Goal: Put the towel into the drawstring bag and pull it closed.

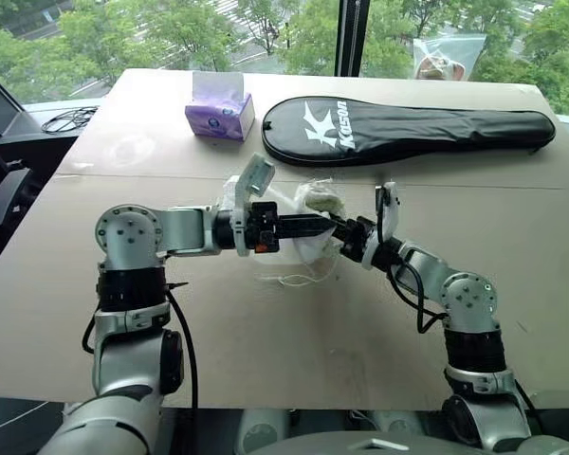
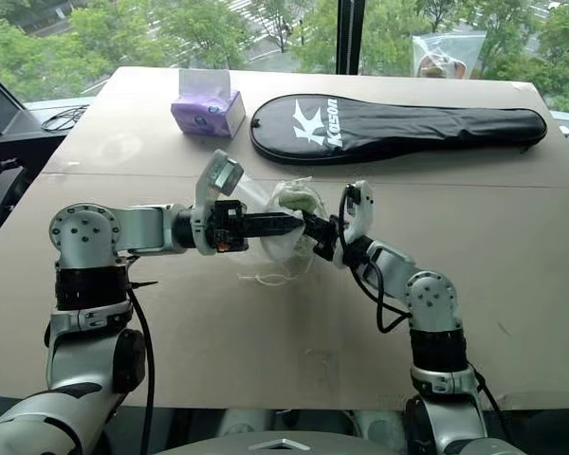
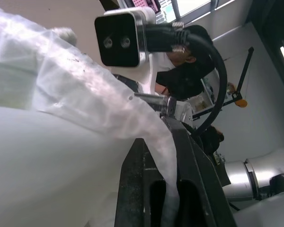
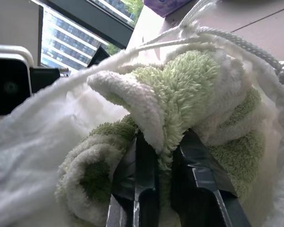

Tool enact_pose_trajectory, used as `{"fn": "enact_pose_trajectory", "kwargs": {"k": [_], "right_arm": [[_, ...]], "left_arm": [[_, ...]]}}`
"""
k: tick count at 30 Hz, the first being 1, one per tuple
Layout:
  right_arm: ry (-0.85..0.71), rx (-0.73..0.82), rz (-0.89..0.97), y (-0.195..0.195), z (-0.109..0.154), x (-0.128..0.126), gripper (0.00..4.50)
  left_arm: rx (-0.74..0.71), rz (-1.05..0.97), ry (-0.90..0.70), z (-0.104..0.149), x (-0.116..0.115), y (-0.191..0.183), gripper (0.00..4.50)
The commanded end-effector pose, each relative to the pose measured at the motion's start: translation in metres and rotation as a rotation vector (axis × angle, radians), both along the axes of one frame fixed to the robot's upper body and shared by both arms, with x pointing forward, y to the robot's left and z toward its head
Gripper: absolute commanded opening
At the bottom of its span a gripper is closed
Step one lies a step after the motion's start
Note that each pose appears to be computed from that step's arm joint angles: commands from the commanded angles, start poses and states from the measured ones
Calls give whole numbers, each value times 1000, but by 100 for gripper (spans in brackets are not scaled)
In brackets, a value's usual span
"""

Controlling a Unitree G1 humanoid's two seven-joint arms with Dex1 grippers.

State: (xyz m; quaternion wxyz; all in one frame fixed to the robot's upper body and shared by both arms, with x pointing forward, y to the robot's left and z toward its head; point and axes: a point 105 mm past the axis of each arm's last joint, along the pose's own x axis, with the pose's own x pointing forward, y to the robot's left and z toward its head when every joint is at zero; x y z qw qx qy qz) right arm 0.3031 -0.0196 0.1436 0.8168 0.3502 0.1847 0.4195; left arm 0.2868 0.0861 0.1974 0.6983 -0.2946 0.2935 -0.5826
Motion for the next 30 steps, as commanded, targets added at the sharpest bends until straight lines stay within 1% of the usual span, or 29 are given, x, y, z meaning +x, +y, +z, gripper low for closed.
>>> {"fn": "enact_pose_trajectory", "kwargs": {"k": [1,4,5,7,9,11,14,16,18,20,22,23,24,25,26,27,28,29,30], "right_arm": [[-128,23,137,12,19,-26,16],[-267,-39,194,18,24,-36,16],[-303,-63,195,20,25,-35,16],[-395,-161,256,30,20,-35,16],[-449,-218,299,37,16,-31,16],[-547,-276,398,43,12,-31,16],[-659,-272,562,49,12,-39,16],[-683,-243,625,50,11,-43,16],[-726,-307,648,50,-2,-40,16],[-754,-388,659,48,-16,-35,16],[-850,-574,644,45,-39,-21,16],[-887,-635,639,45,-47,-16,16],[-983,-716,624,44,-50,-8,16],[-1017,-743,591,44,-48,2,16],[-1132,-833,563,41,-46,13,16],[-1214,-891,550,38,-44,19,16],[-1261,-910,559,34,-44,22,16],[-1317,-936,580,30,-44,24,88],[-1372,-966,582,26,-43,27,118]], "left_arm": [[24,41,-53,7,4,2,0],[53,83,-66,3,11,-2,0],[57,86,-76,3,12,-4,0],[42,55,-85,6,9,-11,0],[27,35,-89,9,8,-17,0],[9,2,-94,12,5,-25,0],[-6,-13,-98,16,7,-31,0],[0,-12,-96,16,9,-32,0],[7,-20,-102,16,8,-32,0],[11,-21,-109,16,8,-33,0],[18,-31,-113,18,7,-31,0],[21,-36,-113,18,7,-31,0],[34,-43,-110,17,7,-30,0],[55,-47,-112,15,7,-29,0],[87,-43,-119,12,8,-28,0],[109,-39,-124,10,10,-28,0],[140,-22,-138,8,16,-26,0],[154,-10,-154,9,22,-24,0],[164,4,-172,11,28,-23,0]]}}
